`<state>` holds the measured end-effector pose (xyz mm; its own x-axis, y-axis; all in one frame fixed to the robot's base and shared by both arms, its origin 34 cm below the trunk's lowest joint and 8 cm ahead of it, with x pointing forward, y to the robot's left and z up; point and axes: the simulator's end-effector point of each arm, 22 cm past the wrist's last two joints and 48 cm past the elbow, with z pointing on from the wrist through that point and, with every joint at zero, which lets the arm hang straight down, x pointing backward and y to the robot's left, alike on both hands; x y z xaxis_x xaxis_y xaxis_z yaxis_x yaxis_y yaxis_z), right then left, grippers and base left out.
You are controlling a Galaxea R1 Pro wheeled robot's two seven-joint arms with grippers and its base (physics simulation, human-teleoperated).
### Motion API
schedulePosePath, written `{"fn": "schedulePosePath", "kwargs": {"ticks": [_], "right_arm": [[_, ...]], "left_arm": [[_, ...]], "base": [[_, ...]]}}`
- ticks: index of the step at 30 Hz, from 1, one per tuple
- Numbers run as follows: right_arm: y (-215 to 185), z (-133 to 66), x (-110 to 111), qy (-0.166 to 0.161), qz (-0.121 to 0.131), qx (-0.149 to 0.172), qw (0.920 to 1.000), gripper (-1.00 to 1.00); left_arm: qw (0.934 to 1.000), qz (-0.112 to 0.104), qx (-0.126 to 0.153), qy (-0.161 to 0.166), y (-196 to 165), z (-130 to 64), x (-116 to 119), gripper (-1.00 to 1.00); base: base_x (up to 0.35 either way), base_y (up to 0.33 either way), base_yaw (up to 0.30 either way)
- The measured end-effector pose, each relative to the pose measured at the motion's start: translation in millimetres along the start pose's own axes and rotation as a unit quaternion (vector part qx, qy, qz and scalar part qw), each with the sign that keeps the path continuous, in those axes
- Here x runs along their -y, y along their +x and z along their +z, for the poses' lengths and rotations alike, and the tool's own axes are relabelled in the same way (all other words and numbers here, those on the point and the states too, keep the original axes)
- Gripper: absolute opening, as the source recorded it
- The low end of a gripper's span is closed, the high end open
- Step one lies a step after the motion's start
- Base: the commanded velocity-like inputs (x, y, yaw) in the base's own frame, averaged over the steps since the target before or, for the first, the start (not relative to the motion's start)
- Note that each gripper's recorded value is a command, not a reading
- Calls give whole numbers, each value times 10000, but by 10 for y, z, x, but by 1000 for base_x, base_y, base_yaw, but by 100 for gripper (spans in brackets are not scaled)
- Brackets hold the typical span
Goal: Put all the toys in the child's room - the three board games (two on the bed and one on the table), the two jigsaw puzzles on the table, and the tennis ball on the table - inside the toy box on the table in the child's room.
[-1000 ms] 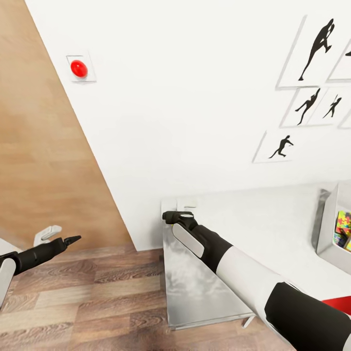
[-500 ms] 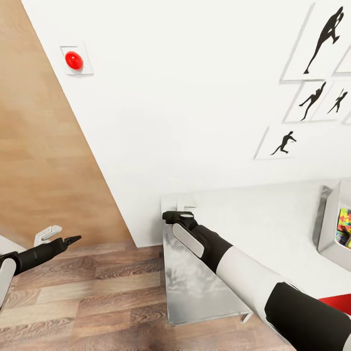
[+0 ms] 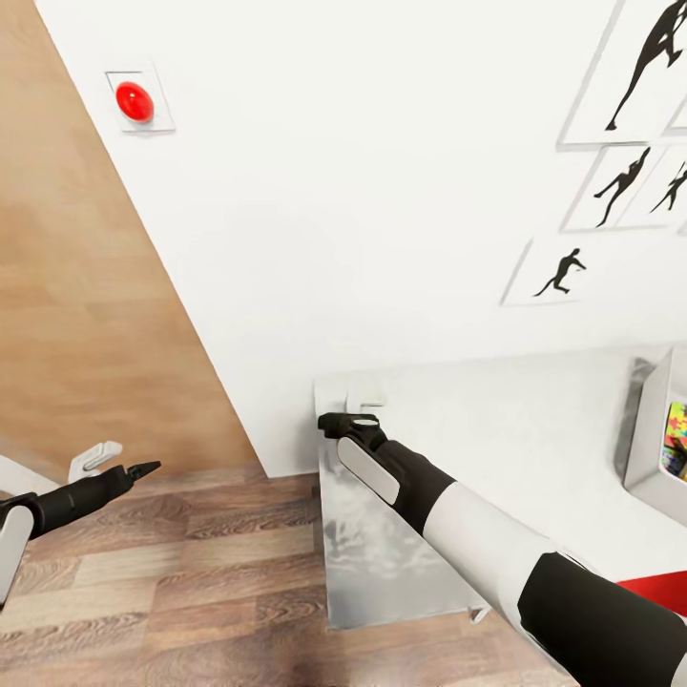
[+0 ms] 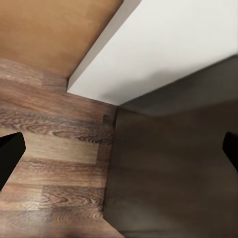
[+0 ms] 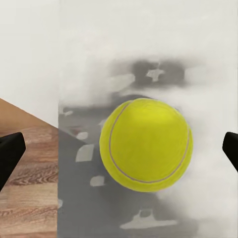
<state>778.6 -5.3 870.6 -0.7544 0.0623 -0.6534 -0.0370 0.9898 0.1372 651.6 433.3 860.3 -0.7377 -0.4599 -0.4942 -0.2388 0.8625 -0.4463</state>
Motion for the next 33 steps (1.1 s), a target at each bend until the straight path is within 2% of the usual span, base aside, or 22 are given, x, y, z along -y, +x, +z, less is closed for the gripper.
{"fn": "schedulePosePath", "kwargs": {"ticks": [33], "right_arm": [[200,155,33,12,37,-170,9998,100]], "left_arm": [[9998,-53,-165,-75,158,129,-92,100]], "base": [[0,0,0]]}}
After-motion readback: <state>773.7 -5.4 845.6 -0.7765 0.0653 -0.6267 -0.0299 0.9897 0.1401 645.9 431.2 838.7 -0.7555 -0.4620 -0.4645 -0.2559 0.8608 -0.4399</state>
